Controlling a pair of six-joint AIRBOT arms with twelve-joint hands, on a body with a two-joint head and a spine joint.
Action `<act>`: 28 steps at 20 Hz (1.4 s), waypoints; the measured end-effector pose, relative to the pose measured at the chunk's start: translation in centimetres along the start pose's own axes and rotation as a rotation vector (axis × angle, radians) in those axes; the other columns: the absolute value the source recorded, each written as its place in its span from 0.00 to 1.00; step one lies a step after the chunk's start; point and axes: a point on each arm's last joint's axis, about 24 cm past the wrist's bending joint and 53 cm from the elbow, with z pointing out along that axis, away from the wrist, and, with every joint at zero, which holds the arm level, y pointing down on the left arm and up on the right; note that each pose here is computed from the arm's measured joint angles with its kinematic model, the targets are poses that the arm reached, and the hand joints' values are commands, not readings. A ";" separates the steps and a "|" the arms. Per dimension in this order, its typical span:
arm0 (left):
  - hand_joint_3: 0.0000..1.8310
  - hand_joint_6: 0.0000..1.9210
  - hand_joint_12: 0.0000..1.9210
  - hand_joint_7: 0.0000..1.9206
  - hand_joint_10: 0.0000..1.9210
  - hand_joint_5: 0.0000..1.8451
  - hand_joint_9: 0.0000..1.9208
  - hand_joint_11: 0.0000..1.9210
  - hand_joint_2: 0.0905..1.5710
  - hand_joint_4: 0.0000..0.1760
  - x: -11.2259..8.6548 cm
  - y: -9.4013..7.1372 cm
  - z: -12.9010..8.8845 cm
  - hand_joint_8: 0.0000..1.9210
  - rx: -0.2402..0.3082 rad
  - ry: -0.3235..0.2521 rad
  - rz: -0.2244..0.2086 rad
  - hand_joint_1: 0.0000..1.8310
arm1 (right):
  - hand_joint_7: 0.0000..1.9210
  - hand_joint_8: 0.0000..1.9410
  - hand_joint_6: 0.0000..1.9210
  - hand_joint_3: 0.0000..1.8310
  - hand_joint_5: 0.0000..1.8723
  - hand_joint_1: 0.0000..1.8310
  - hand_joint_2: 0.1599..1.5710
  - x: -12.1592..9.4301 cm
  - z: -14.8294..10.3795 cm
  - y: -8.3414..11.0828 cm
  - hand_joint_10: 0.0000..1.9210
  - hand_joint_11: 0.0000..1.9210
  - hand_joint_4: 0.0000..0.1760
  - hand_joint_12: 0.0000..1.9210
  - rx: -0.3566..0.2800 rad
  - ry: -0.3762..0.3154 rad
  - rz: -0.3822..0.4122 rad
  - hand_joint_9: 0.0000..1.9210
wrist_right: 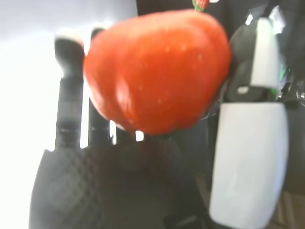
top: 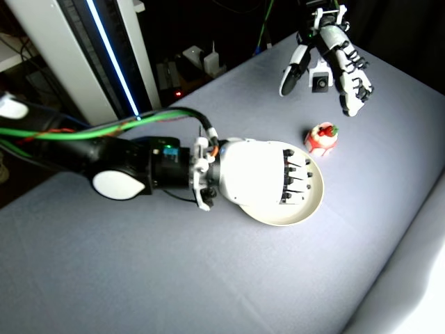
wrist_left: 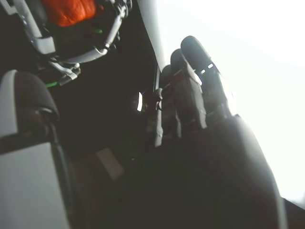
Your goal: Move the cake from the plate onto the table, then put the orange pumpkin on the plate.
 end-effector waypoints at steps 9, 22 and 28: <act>0.00 0.00 0.48 0.31 0.00 0.25 0.37 0.26 0.69 0.00 -1.0 -2.6 1.2 0.00 0.112 -0.042 -0.002 0.58 | 0.51 0.55 0.59 0.00 0.45 0.68 0.70 3.7 2.1 0.0 0.57 0.41 0.00 0.72 -0.008 0.082 -0.056 0.47; 0.00 0.00 0.48 0.31 0.00 0.25 0.37 0.26 0.69 0.00 -0.3 -2.2 1.3 0.00 0.107 -0.028 -0.007 0.58 | 0.15 0.00 0.00 0.00 0.17 0.50 0.50 2.7 1.8 -0.2 0.00 0.00 0.41 0.35 0.010 0.072 -0.043 0.13; 0.00 0.00 0.47 0.31 0.00 0.25 0.37 0.26 0.69 0.00 -0.4 -2.2 1.3 0.00 0.107 -0.030 -0.008 0.58 | 0.11 0.00 0.00 0.00 0.11 0.48 0.48 1.9 1.3 1.1 0.00 0.00 0.93 0.27 -0.014 0.070 -0.054 0.09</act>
